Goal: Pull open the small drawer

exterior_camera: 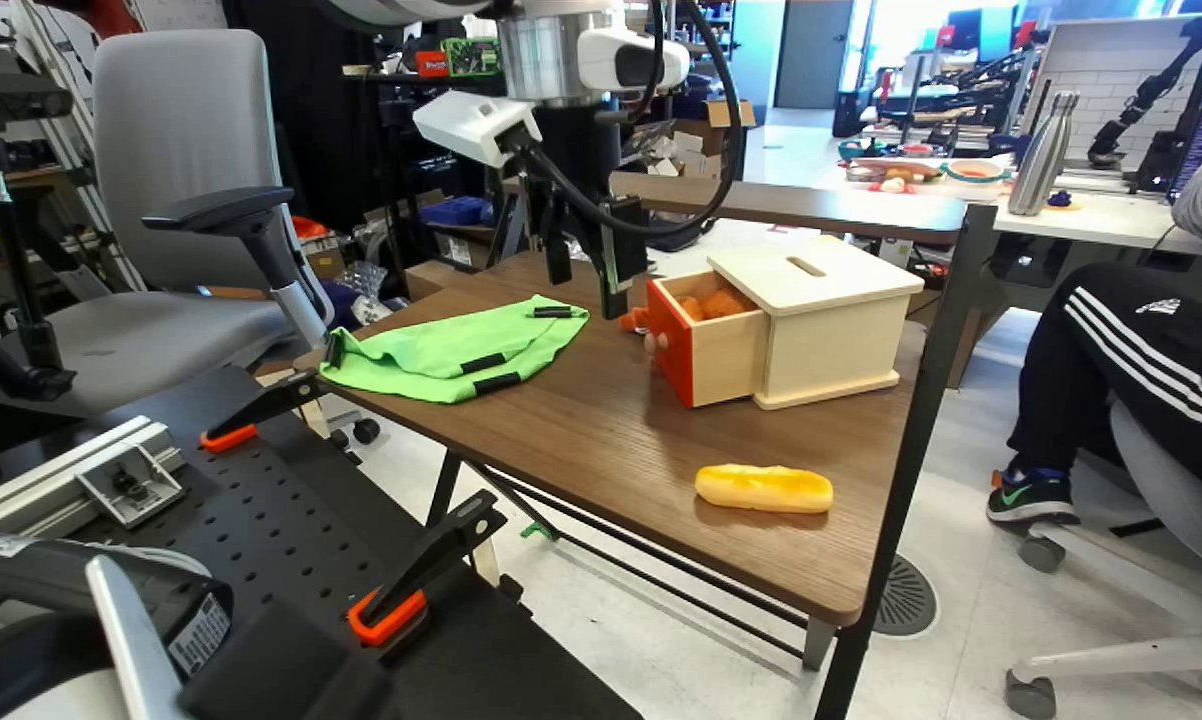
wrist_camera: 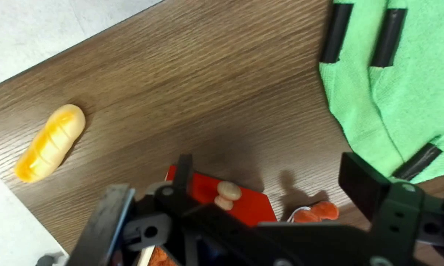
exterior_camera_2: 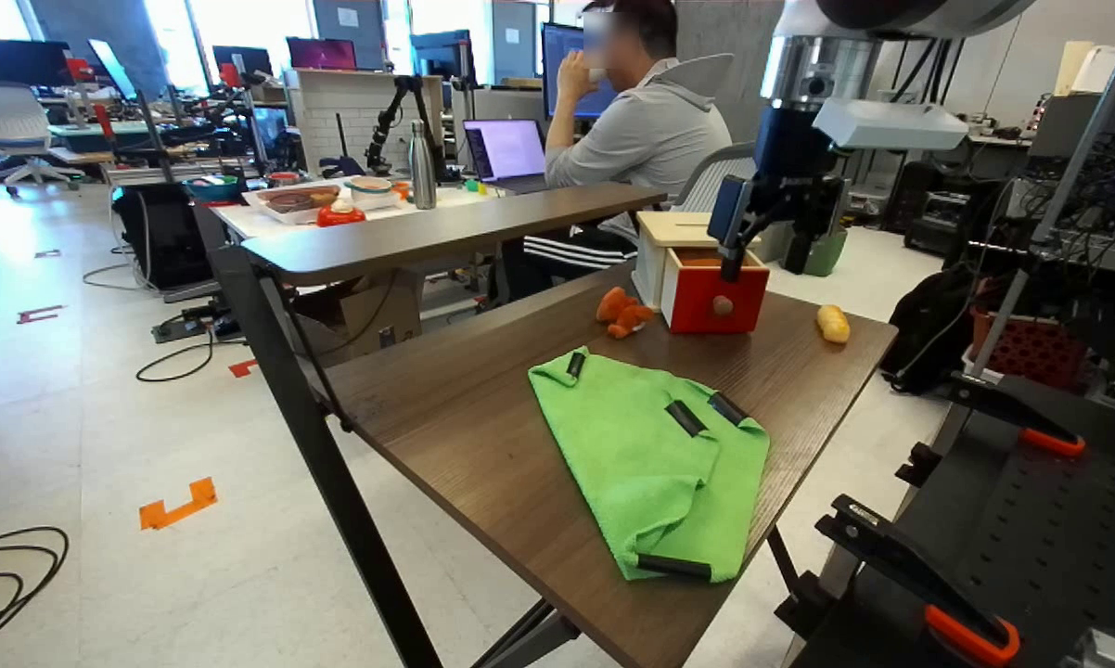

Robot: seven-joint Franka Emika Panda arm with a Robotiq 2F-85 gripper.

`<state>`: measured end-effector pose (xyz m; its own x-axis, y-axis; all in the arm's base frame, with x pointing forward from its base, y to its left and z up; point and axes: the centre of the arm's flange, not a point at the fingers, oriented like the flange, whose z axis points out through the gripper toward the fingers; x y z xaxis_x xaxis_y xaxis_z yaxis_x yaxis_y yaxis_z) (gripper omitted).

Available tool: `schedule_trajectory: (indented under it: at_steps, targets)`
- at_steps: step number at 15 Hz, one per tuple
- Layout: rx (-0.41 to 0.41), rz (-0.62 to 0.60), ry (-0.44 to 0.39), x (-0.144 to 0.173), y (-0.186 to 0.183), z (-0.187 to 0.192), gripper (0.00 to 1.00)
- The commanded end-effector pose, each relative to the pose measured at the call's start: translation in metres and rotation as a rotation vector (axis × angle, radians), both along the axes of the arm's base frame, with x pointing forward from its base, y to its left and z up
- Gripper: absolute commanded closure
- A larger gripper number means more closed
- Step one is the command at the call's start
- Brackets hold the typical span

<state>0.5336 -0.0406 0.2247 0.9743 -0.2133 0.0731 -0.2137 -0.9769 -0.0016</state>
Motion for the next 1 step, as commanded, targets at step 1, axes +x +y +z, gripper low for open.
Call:
schedule_trajectory:
  at_steps: [1]
  targets:
    - [0.0,0.007,-0.003,-0.0029,0.0002,0.0039,0.0]
